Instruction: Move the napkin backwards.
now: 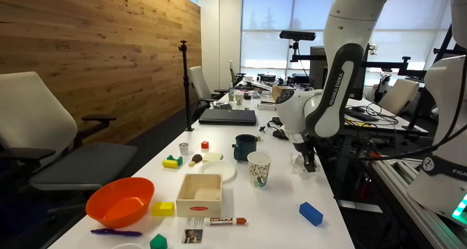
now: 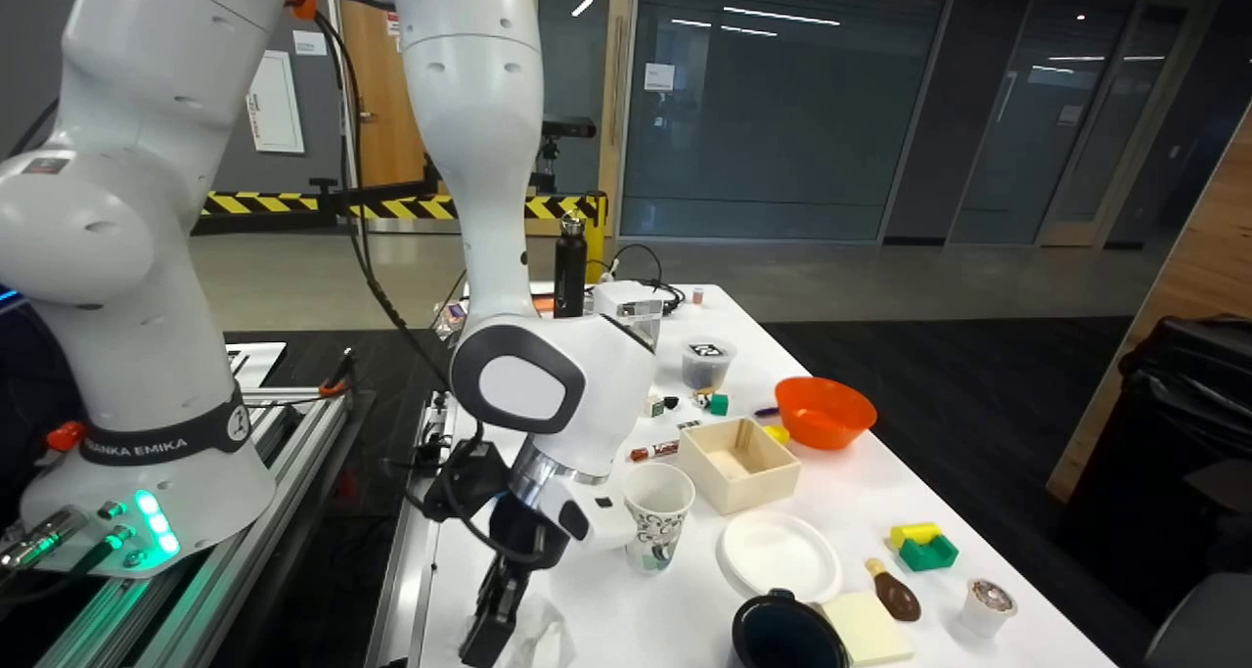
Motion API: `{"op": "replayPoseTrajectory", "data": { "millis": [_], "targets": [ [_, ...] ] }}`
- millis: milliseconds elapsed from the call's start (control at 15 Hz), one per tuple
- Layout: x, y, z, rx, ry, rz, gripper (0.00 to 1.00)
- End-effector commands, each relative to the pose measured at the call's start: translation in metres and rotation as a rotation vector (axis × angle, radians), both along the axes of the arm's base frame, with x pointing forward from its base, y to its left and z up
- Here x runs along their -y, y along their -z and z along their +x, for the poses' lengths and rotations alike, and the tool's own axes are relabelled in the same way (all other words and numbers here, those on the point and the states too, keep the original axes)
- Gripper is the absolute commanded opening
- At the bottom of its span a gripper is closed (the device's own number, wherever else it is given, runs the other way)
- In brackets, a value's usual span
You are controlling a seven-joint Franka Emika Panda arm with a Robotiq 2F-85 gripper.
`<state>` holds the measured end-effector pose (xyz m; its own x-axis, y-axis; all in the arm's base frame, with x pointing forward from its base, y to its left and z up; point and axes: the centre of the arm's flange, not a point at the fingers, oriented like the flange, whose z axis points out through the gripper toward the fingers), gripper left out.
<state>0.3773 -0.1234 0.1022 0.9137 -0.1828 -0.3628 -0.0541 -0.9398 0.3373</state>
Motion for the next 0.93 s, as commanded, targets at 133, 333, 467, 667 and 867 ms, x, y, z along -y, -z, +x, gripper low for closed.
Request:
{"op": "replayPoseTrajectory", "data": {
  "millis": [133, 333, 467, 667, 867],
  "targets": [
    [-0.006, -0.006, 0.003, -0.267, -0.045, 0.007, 0.03],
    [-0.010, -0.001, 0.006, -0.294, -0.049, 0.049, 0.03],
    [-0.011, 0.003, 0.013, -0.316, -0.045, 0.069, 0.03],
    [-0.007, 0.012, 0.022, -0.368, -0.025, 0.087, 0.03],
    [0.000, 0.021, 0.028, -0.391, 0.003, 0.081, 0.03]
  ]
}}
